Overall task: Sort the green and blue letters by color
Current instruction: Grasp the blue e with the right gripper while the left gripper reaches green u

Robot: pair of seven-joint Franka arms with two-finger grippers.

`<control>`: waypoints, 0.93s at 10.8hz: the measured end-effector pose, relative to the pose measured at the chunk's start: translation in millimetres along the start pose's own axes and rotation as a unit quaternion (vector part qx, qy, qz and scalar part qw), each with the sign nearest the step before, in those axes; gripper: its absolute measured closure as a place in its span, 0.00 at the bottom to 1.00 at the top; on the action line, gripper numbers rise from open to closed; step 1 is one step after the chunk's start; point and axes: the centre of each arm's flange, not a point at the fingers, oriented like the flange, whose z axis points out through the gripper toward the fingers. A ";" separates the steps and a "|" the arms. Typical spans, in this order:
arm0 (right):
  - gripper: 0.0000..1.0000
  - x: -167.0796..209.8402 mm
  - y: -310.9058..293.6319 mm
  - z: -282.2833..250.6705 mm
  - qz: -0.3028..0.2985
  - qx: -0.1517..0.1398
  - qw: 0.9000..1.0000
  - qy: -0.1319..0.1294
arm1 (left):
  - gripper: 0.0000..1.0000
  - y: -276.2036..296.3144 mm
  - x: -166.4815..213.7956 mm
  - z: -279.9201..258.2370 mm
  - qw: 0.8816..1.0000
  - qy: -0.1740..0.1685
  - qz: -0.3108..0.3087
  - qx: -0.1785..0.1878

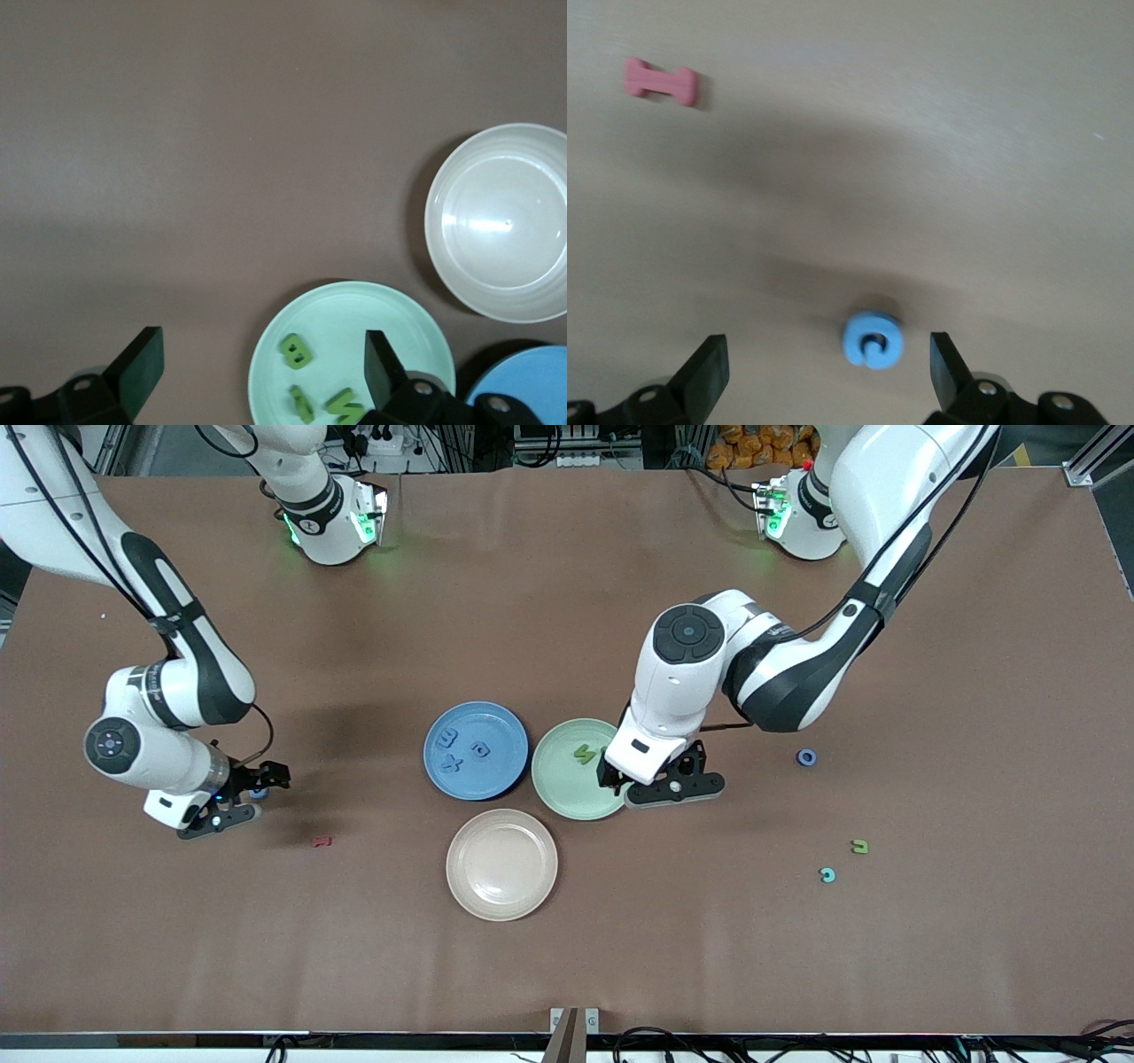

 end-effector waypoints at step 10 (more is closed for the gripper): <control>0.00 -34.7 11.1 23.2 0.051 0.005 0.998 0.039 | 0.00 -225.5 80.6 23.3 0.964 -0.088 0.246 0.049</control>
